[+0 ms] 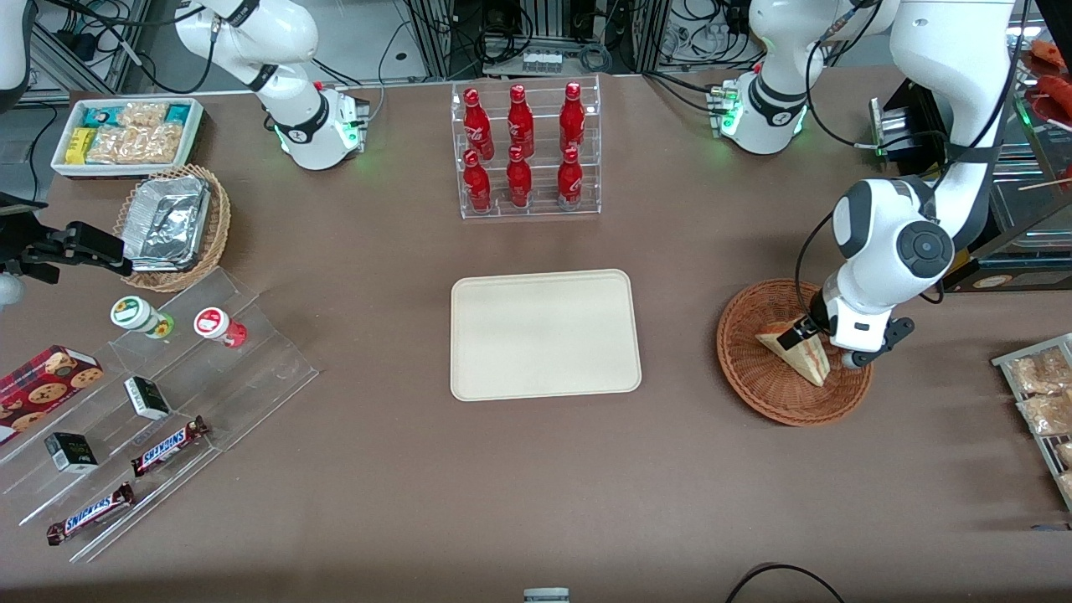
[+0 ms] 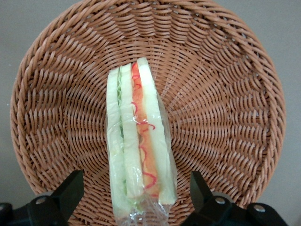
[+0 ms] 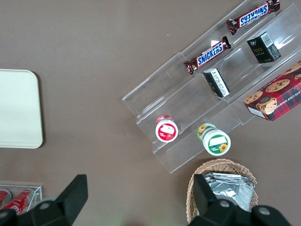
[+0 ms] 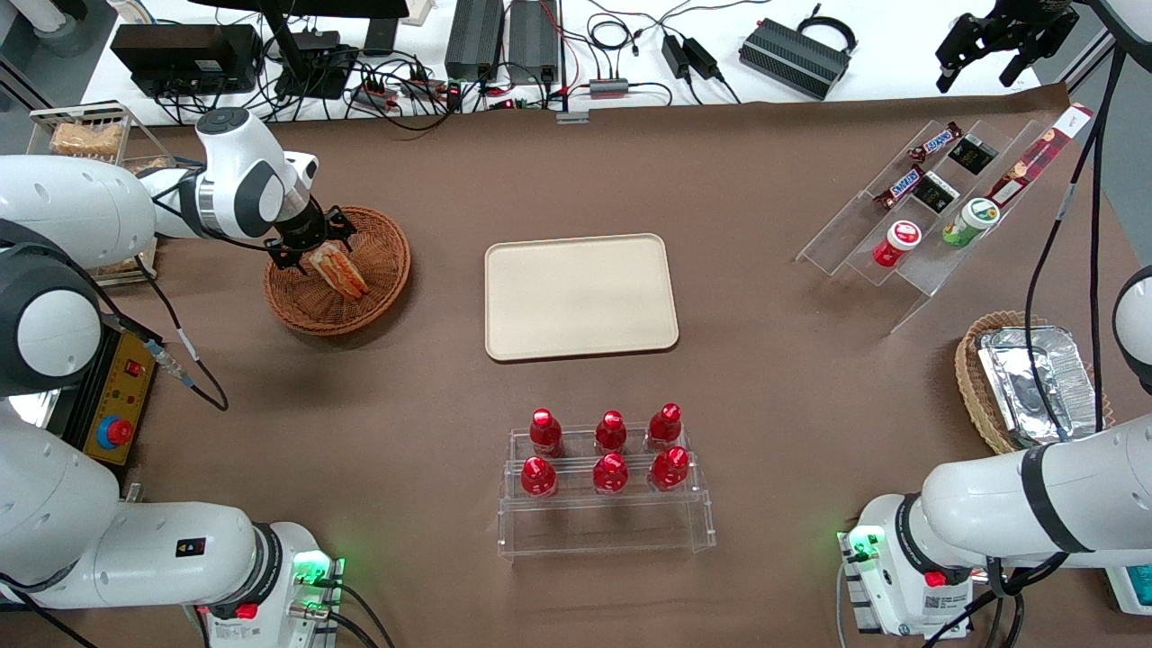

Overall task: Place sandwich from basket to tray
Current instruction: 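Lower the left gripper and close it on the wrapped sandwich, then lift the sandwich and carry it over the cream tray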

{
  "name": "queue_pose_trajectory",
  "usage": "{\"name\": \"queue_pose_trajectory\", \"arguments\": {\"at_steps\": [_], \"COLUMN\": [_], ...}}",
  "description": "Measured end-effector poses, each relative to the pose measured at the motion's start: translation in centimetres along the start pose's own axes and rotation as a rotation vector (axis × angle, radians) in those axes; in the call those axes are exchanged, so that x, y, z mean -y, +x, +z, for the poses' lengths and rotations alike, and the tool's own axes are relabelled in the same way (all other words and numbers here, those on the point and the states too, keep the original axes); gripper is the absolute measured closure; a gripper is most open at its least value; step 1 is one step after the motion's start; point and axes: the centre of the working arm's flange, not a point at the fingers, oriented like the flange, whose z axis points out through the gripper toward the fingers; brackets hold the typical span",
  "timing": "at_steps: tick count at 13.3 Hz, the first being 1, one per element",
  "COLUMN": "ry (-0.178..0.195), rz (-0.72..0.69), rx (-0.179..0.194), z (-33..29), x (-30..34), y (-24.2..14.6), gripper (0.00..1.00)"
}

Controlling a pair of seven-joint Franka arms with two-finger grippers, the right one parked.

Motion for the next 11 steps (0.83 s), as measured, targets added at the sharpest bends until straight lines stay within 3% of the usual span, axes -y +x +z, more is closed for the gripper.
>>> {"name": "queue_pose_trajectory", "arguments": {"at_steps": [4,8,10,11], "ry": [-0.001,0.000,-0.003,-0.007], "rz": [-0.002,-0.024,-0.029,-0.029], "rx": [0.000,0.002,-0.002,-0.007], "z": [0.52,0.87,0.68,0.41], "x": [0.02,0.01,-0.10,-0.22], "y": [-0.02,0.00,0.09,0.23], "gripper": [0.04,0.48,0.65,0.69]}}
